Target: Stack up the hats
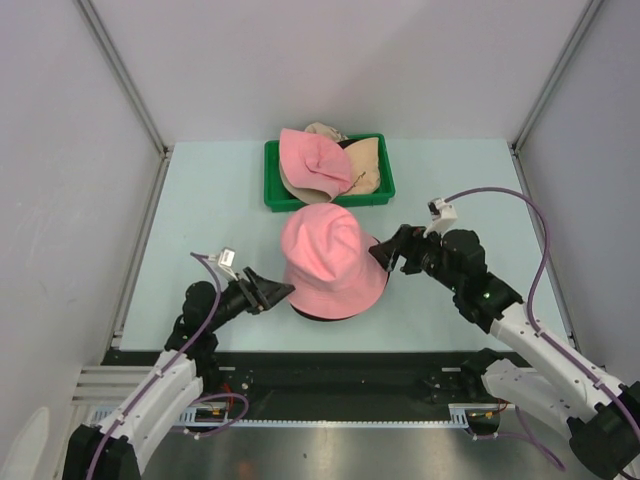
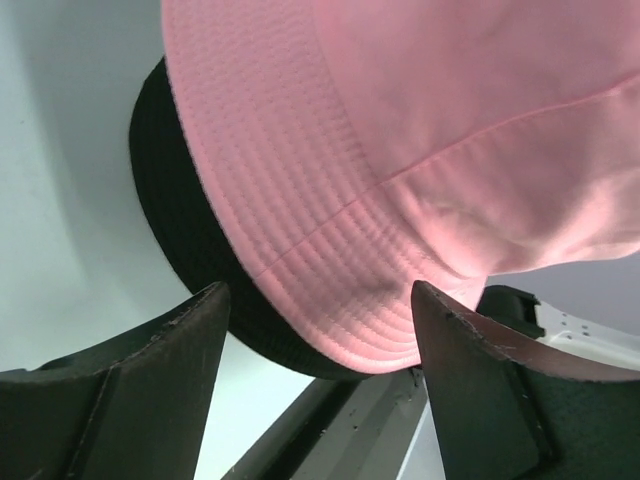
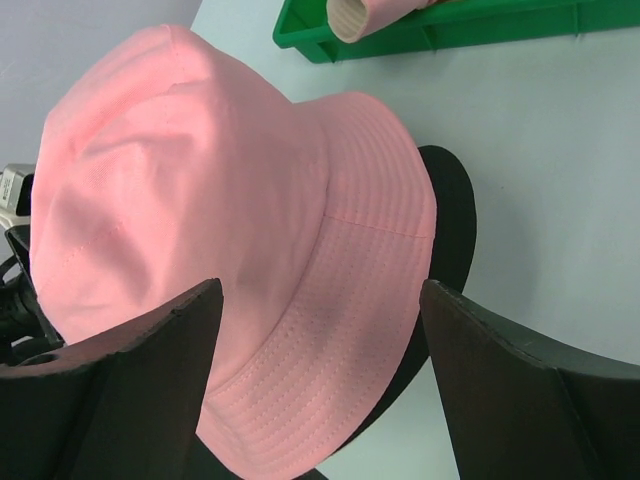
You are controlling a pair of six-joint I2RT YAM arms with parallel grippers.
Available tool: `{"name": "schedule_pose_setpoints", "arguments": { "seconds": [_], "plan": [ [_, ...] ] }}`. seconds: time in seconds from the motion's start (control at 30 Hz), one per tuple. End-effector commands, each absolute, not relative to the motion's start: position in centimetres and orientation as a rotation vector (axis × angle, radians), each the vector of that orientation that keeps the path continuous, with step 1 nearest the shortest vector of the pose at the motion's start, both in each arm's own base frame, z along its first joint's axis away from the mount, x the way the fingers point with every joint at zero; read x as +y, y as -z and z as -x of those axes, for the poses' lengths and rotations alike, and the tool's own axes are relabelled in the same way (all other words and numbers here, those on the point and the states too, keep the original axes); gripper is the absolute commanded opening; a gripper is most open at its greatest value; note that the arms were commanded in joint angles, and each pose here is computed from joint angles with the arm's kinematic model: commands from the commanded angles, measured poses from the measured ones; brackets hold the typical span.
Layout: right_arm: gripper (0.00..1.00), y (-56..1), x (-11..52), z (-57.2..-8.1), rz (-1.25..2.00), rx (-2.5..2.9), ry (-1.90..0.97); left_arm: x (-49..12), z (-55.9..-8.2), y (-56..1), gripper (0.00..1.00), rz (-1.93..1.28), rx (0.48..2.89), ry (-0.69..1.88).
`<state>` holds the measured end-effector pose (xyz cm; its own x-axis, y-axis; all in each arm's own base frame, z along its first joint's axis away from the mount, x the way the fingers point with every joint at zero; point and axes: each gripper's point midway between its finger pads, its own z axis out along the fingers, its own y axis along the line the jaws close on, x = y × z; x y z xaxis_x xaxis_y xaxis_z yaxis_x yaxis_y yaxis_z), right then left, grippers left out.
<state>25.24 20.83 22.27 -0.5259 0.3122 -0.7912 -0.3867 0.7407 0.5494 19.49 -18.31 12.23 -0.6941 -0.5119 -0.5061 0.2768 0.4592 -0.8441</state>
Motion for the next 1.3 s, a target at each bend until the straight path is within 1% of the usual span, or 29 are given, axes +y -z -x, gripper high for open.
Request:
{"name": "schedule_pose_setpoints", "arguments": {
  "seconds": [0.0, 0.1, 0.2, 0.33, 0.37, 0.5, 0.6, 0.63, 0.7, 0.73, 0.8, 0.83, 0.87, 0.9, 0.97, 1.0, 1.03, 1.1, 1.17, 1.27],
  "plan": [
    [0.86, -22.7, 20.9, -25.4, 0.034, 1.896, -0.912, -18.6, -19.1, -14.2, 0.79, 0.189, 1.840, 1.393],
    [0.85, -21.3, 21.0, -25.4, 0.019, 1.932, -0.913, -18.7, -19.0, -15.1, 0.79, 0.192, 1.787, 1.426],
    [0.86, -21.1, 21.4, -25.5, 0.006, 1.919, -0.944, -18.7, -19.1, -16.1, 0.79, 0.188, 1.748, 1.448],
    [0.85, -20.5, 22.0, -25.0, -0.007, 1.921, -1.010, -18.8, -19.1, -15.5, 0.77, 0.190, 1.776, 1.447],
    [0.85, -20.3, 22.1, -25.0, -0.012, 1.925, -1.019, -18.8, -18.9, -14.4, 0.77, 0.203, 1.794, 1.446],
    [0.85, -18.6, 22.1, -24.9, -0.044, 1.956, -1.024, -18.7, -19.2, -14.5, 0.75, 0.225, 1.777, 1.456],
    [0.85, -18.2, 22.0, -24.8, -0.058, 1.961, -1.025, -18.7, -19.4, -14.8, 0.68, 0.231, 1.759, 1.458],
    [0.85, -18.0, 21.9, -24.7, -0.063, 1.965, -1.022, -18.7, -19.4, -14.9, 0.62, 0.234, 1.755, 1.461],
    [0.85, -17.8, 21.5, -24.8, -0.077, 1.972, -1.001, -18.6, -19.5, -14.7, 0.53, 0.243, 1.760, 1.454],
    [0.85, -18.1, 21.4, -24.7, -0.074, 1.963, -0.997, -18.6, -19.5, -14.4, 0.37, 0.247, 1.770, 1.451],
    [0.85, -18.3, 21.0, -24.8, -0.079, 1.959, -0.974, -18.5, -19.5, -13.9, 0.24, 0.257, 1.785, 1.439],
    [0.85, -19.0, 20.9, -24.7, -0.078, 1.939, -0.976, -18.5, -19.5, -13.5, 0.12, 0.264, 1.801, 1.429],
    [0.85, -19.7, 20.8, -24.8, -0.071, 1.924, -0.971, -18.5, -19.5, -13.2, 0.08, 0.266, 1.811, 1.422],
    [0.85, -19.9, 20.6, -24.7, -0.070, 1.922, -0.964, -18.3, -19.8, -13.2, 0.00, 0.255, 1.812, 1.394],
    [0.86, -21.3, 20.6, -24.8, -0.054, 1.895, -0.959, -17.8, -19.9, -10.7, 0.00, 0.307, 1.934, 1.311],
    [0.86, -21.8, 20.6, -24.9, -0.052, 1.884, -0.953, -17.6, -20.7, -11.6, 0.00, 0.257, 1.929, 1.248],
    [0.86, -22.1, 20.6, -24.9, -0.045, 1.876, -0.949, -17.3, -20.4, -10.0, 0.00, 0.271, 2.013, 1.196],
    [0.86, -22.8, 20.6, -25.3, -0.046, 1.863, -0.929, -17.1, -20.5, -9.2, 0.00, 0.226, 2.071, 1.129],
    [0.86, -22.4, 20.6, -25.9, -0.064, 1.881, -0.910, -17.1, -20.3, -8.3, 0.00, 0.212, 2.117, 1.116],
    [0.86, -21.8, 21.4, -26.4, -0.066, 1.893, -0.941, -17.7, -20.3, -8.7, 0.00, 0.167, 2.104, 1.152]
  ]
}}
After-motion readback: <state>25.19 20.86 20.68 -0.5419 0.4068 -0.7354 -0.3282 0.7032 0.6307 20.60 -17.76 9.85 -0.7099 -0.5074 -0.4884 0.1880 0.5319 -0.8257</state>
